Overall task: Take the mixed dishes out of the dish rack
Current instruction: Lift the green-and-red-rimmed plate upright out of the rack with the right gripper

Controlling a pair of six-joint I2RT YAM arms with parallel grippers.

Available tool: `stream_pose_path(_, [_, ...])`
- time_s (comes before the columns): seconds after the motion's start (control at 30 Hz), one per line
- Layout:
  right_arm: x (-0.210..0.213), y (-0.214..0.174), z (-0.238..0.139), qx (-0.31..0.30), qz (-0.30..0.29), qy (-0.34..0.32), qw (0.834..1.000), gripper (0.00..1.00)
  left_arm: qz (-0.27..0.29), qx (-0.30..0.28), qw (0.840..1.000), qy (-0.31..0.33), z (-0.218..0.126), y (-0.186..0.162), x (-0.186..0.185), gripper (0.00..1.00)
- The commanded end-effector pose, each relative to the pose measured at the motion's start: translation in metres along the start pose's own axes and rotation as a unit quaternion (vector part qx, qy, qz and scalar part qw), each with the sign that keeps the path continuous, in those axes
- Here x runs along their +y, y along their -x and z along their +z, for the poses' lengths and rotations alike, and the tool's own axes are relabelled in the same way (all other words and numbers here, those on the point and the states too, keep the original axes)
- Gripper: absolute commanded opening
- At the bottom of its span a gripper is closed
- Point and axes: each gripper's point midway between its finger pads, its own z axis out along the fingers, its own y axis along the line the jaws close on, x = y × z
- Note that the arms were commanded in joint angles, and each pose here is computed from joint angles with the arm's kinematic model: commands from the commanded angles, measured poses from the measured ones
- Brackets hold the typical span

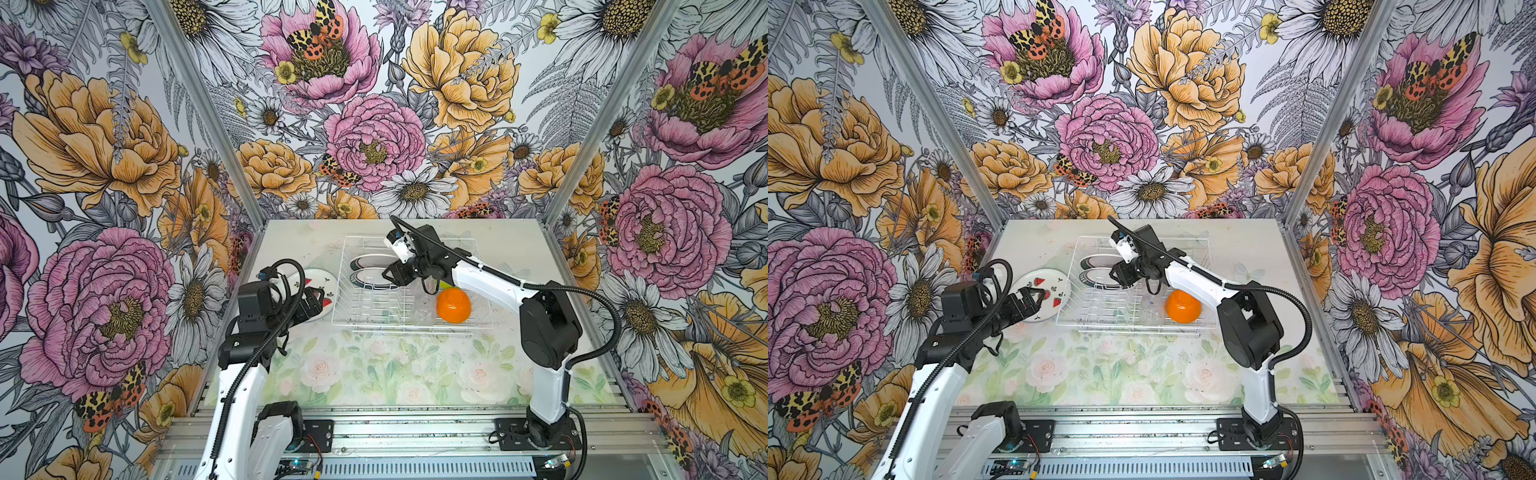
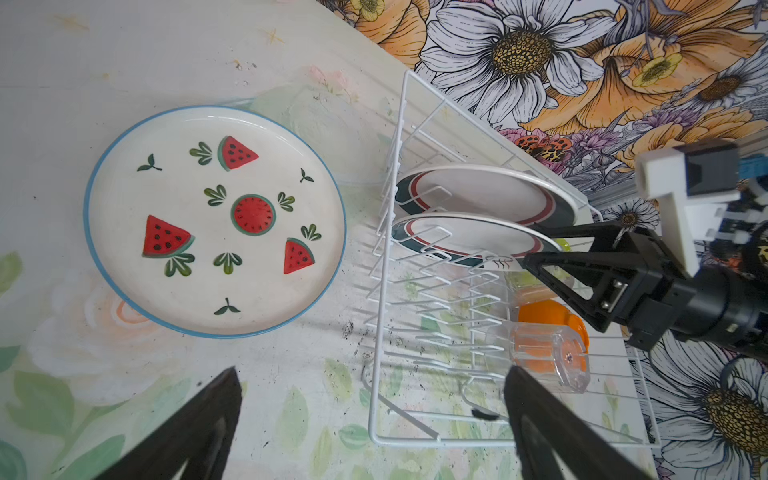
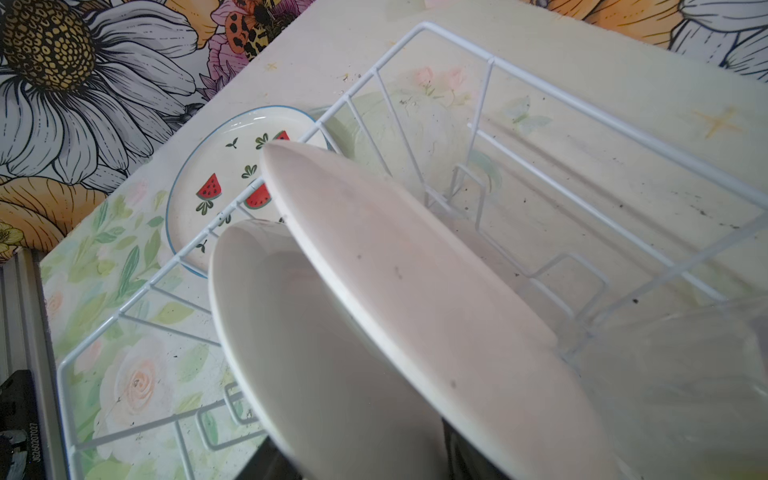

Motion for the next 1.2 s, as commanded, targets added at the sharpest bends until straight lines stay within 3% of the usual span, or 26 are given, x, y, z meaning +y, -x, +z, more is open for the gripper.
stream_pose_path(0.0, [0.003,0.011,0.001,-0.011,-0.031,-0.021,0.999,0.51,-0.008,-0.005,1.0,-0.013,0.003,0.003,-0.001,0.99])
stream_pose_path(0.2, [-0.01,0.011,-0.001,-0.011,-0.05,-0.081,0.995,0.4,-0.014,-0.004,1.0,-0.013,0.004,0.003,0.001,0.98])
stream_pose_path(0.7, [0.001,0.025,-0.015,-0.023,-0.134,-0.131,0.982,0.06,-0.045,0.003,0.999,-0.027,0.011,0.001,0.002,0.99])
stream_pose_path(1.17, [0.005,0.044,-0.041,-0.047,-0.163,-0.16,0.973,0.0,-0.042,-0.018,0.998,-0.04,0.008,0.003,-0.014,0.99])
